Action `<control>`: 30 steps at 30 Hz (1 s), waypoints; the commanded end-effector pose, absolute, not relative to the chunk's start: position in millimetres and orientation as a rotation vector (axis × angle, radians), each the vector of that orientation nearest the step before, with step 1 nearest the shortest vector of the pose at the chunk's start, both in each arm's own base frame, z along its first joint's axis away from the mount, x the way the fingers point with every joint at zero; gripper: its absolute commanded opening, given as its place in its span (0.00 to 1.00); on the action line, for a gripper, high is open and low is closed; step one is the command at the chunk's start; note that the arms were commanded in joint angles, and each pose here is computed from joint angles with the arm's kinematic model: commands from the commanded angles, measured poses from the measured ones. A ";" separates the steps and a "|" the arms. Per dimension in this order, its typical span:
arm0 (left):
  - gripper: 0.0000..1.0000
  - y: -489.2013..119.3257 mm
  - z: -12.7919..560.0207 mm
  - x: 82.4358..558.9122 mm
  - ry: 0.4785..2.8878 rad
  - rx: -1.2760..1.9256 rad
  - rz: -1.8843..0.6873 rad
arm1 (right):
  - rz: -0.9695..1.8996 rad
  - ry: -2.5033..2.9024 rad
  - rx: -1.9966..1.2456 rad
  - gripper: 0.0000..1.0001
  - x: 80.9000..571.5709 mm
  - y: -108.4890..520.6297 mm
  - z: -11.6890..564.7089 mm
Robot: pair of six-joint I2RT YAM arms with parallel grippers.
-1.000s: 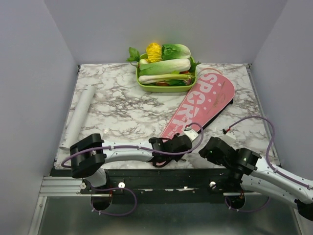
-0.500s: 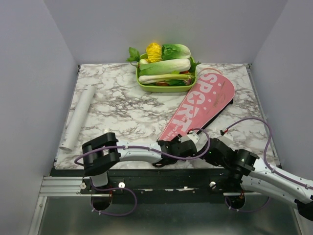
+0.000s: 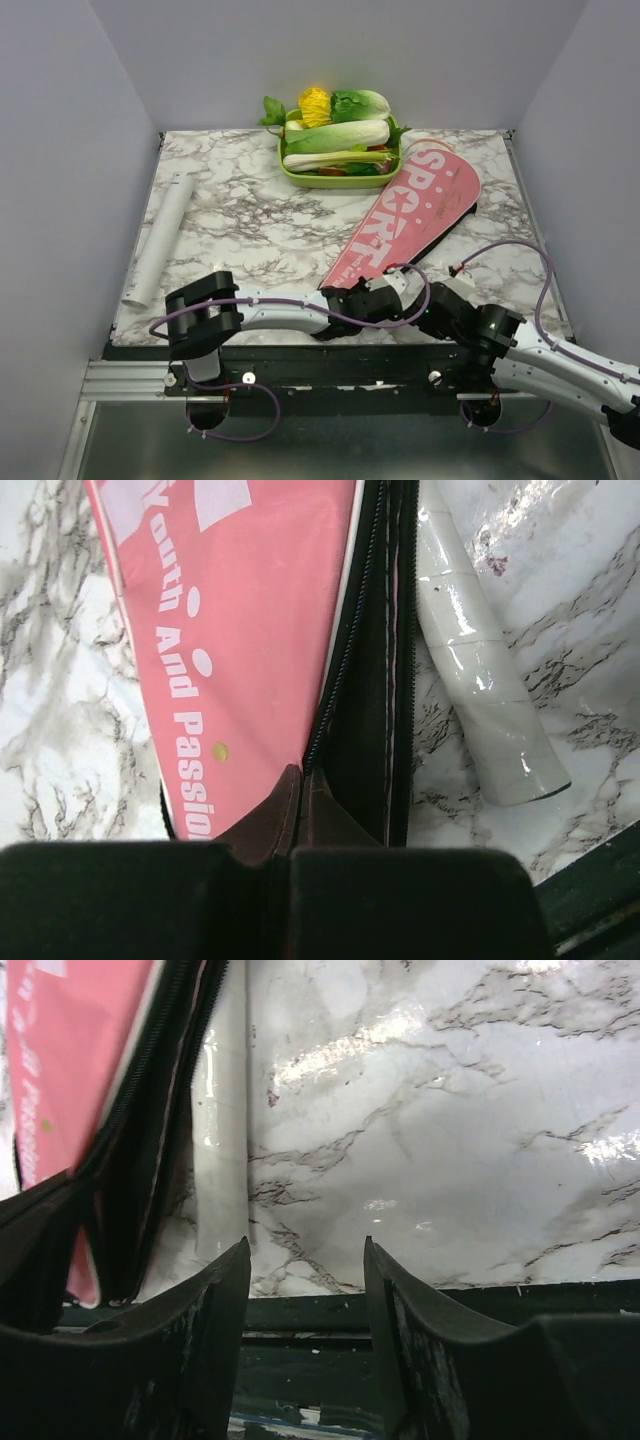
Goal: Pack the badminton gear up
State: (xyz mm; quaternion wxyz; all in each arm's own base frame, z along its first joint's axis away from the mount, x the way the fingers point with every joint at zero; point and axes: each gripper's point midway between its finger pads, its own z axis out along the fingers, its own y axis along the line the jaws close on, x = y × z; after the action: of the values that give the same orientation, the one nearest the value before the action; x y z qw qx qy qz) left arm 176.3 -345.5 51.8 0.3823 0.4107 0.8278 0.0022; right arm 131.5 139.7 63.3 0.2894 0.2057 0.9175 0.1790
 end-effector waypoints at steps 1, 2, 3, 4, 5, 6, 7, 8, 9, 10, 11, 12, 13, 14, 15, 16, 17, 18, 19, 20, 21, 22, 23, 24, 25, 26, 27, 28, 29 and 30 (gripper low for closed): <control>0.00 -347.6 119.1 191.0 2.040 0.939 -0.063 | 0.414 2.411 0.580 0.58 144.4 136.1 66.5; 0.00 -346.2 127.4 193.3 2.039 0.924 -0.076 | 0.383 2.408 0.576 0.58 149.2 135.2 68.5; 0.00 -345.3 136.3 195.0 2.035 0.911 -0.094 | 0.370 2.406 0.570 0.58 151.8 134.9 69.8; 0.00 -340.5 154.2 200.3 2.025 0.874 -0.103 | 0.360 2.401 0.569 0.58 154.9 135.0 71.6; 0.00 -338.1 163.7 203.5 2.014 0.859 -0.103 | 0.351 2.385 0.575 0.59 161.2 134.7 78.1; 0.00 -336.6 171.0 204.9 2.013 0.852 -0.118 | 0.336 2.385 0.573 0.59 164.0 134.5 79.0; 0.00 -335.1 186.4 207.4 2.006 0.827 -0.157 | 0.339 2.373 0.573 0.59 168.5 135.3 82.4; 0.00 -329.9 192.0 215.7 2.014 0.796 -0.169 | 0.323 2.357 0.580 0.59 175.0 131.1 84.9; 0.00 -327.1 197.1 220.7 2.017 0.774 -0.186 | 0.318 2.354 0.581 0.59 179.7 131.0 86.5; 0.00 -325.8 206.5 222.0 2.015 0.759 -0.234 | 0.332 2.342 0.594 0.59 186.5 131.9 88.6; 0.00 -318.6 210.4 231.6 2.022 0.724 -0.237 | 0.323 2.347 0.597 0.59 192.3 127.1 87.3; 0.00 -316.0 215.9 234.9 2.019 0.707 -0.255 | 0.319 2.340 0.597 0.59 197.6 125.8 87.3; 0.00 -315.6 223.0 235.4 2.014 0.700 -0.297 | 0.315 2.332 0.605 0.59 204.6 125.9 86.6; 0.00 -313.6 230.1 239.9 2.010 0.681 -0.314 | 0.296 2.332 0.607 0.59 210.8 121.2 85.4; 0.00 -309.5 237.3 246.8 2.007 0.656 -0.322 | 0.291 2.330 0.602 0.59 214.7 121.0 84.3; 0.00 -306.0 241.1 249.9 2.011 0.652 -0.320 | 0.289 2.332 0.598 0.58 221.7 123.8 82.6; 0.00 -308.1 255.5 253.1 1.994 0.644 -0.344 | 0.292 2.338 0.585 0.58 224.9 125.4 82.1; 0.00 -304.5 260.6 259.4 1.995 0.632 -0.335 | 0.293 2.339 0.582 0.58 228.1 127.2 81.9; 0.00 -303.1 262.4 261.4 1.999 0.644 -0.321 | 0.305 2.325 0.576 0.57 234.5 131.2 84.5; 0.00 -305.6 277.1 264.4 1.980 0.634 -0.343 | 0.284 2.343 0.569 0.57 236.3 132.4 79.0; 0.00 -305.3 280.8 267.9 1.981 0.630 -0.343 | 0.273 2.345 0.570 0.57 239.5 133.1 77.5; 0.00 -303.1 282.0 272.0 1.990 0.627 -0.334 | 0.275 2.332 0.574 0.57 244.7 134.5 79.1; 0.00 -303.5 292.8 275.3 1.974 0.616 -0.341 | 0.269 2.323 0.578 0.57 249.8 135.2 80.6; 0.00 -304.3 295.4 276.0 1.974 0.619 -0.348 | 0.252 2.333 0.576 0.57 253.1 136.0 76.0; 0.00 -302.4 297.0 278.7 1.977 0.614 -0.344 | 0.264 2.320 0.574 0.57 258.3 139.2 77.5; 0.00 -302.5 299.6 280.1 1.975 0.612 -0.344 | 0.265 2.317 0.567 0.57 262.4 141.1 78.2; 0.00 -302.4 299.6 281.0 1.975 0.613 -0.345 | 0.253 2.326 0.555 0.57 264.9 142.5 74.1; 0.00 -302.1 298.0 281.4 1.980 0.615 -0.344 | 0.256 2.326 0.545 0.57 268.8 145.8 73.6; 0.00 -300.9 296.9 282.1 1.982 0.613 -0.342 | 0.241 2.332 0.535 0.57 270.9 145.7 71.6; 0.00 -300.3 295.4 282.3 1.984 0.610 -0.341 | 0.240 2.329 0.527 0.57 275.6 148.4 74.1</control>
State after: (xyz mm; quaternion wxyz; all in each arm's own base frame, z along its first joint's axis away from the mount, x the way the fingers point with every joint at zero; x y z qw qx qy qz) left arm 280.5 -300.3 294.1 0.4997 0.2439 0.8197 -0.1374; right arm 250.6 137.1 61.5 0.3359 0.2183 0.9125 0.0827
